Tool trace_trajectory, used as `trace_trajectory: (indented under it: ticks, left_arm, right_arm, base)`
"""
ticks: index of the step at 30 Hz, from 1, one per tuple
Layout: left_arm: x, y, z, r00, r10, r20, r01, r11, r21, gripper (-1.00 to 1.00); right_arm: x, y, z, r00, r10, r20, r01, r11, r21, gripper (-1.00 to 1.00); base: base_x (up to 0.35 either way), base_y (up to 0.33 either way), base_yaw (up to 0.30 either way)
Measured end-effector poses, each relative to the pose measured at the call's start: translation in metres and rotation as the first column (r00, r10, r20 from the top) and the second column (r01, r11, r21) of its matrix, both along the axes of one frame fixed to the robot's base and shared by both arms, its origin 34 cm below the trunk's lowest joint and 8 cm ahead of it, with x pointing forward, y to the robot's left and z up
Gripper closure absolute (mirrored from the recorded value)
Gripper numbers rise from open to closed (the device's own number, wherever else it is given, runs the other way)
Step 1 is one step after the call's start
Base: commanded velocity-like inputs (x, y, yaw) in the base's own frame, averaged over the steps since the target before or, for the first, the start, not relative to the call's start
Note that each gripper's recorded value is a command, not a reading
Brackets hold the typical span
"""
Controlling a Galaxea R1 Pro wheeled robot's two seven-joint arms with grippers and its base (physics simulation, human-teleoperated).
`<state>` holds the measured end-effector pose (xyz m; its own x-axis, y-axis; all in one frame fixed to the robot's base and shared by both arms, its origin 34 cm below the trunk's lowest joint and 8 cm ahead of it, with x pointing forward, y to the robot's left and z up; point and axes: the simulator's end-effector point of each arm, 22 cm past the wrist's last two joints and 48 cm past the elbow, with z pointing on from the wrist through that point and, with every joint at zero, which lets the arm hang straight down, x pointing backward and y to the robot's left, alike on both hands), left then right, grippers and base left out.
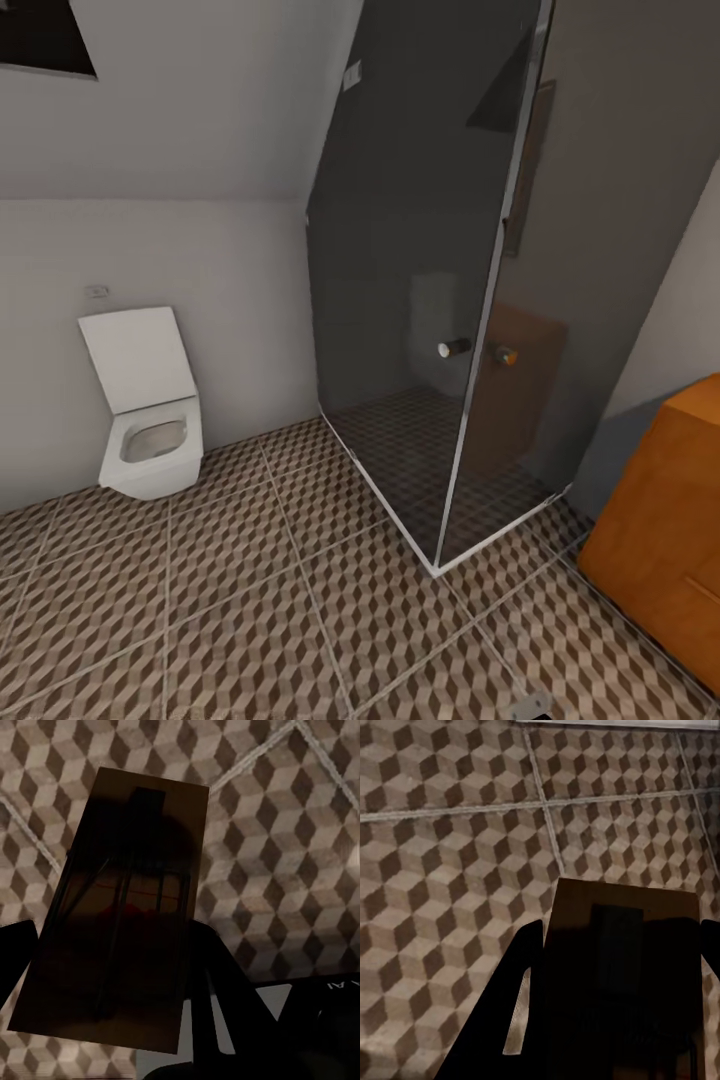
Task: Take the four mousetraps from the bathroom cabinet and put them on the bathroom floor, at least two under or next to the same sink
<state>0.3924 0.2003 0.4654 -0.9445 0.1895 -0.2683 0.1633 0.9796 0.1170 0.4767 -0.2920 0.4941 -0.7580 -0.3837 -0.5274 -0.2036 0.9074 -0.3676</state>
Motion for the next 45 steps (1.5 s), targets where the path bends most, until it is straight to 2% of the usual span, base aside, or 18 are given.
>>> trace_trajectory:
  ticks: [28,31,38,45]
  left_arm:
    - [-0.006,0.001,-0.005,1.000,0.001,-0.018,-0.001,1.000,0.001,1.00]
    - [-0.004,0.006,-0.005,1.000,0.005,-0.014,-0.005,1.000,0.012,1.00]
    - [-0.003,0.018,-0.007,0.998,0.053,-0.019,-0.052,0.998,0.029,1.00]
    - [0.001,0.030,-0.009,0.998,0.069,-0.011,-0.069,0.996,0.051,1.00]
  right_arm:
    - [-0.006,0.001,-0.006,1.000,-0.002,-0.018,0.002,1.000,0.003,1.00]
    - [-0.006,0.001,-0.007,1.000,-0.005,-0.020,0.005,1.000,0.004,1.00]
    - [-0.008,0.000,-0.008,1.000,-0.008,-0.023,0.009,1.000,0.004,1.00]
    - [-0.009,0.000,-0.009,1.000,-0.009,-0.027,0.010,1.000,0.005,1.00]
  base:
    - [0.000,0.000,0.273]
    - [0.000,0.000,0.287]
    - [0.000,0.000,0.287]
    - [0.000,0.000,0.287]
